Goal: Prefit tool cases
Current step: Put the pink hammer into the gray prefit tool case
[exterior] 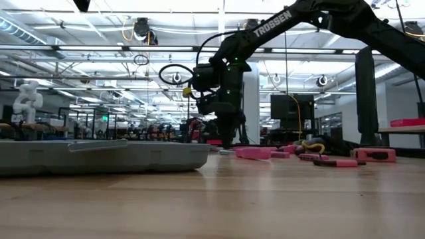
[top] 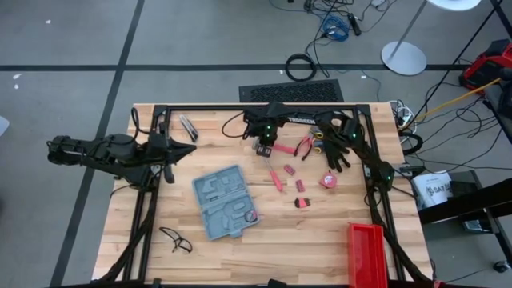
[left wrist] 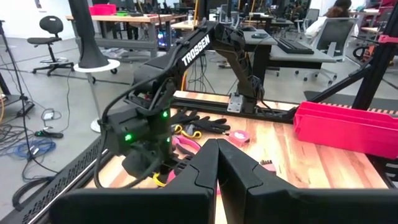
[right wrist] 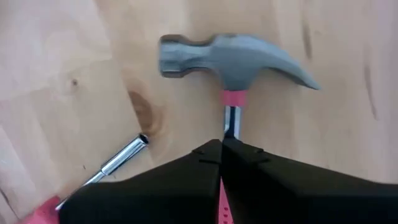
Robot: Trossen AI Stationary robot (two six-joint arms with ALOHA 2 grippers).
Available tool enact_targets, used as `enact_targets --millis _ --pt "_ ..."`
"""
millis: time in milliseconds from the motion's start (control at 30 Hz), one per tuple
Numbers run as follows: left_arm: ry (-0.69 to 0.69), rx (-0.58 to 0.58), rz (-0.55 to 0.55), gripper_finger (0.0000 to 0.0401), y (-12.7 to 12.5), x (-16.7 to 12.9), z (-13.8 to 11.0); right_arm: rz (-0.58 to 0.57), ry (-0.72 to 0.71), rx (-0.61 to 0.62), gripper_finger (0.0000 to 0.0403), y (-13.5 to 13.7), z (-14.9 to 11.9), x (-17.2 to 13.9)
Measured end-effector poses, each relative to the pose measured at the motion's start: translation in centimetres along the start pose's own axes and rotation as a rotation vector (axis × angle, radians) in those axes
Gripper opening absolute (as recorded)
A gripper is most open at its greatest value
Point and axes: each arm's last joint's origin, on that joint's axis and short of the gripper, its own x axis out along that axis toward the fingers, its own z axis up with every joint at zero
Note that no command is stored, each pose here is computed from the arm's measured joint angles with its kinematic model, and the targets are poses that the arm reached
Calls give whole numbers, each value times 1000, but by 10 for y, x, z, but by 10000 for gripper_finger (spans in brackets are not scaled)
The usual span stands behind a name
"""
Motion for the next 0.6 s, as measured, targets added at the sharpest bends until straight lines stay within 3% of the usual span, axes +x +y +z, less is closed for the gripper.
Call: enact_targets --millis 300,433,600 --pt "0 2 0 13 0 0 0 -68 32 -64 53 15 3 15" --pt "0 8 0 13 0 0 0 -58 35 -73 12 14 2 15" --pt "0 7 1 13 0 0 0 -39 35 -75 1 14 2 15"
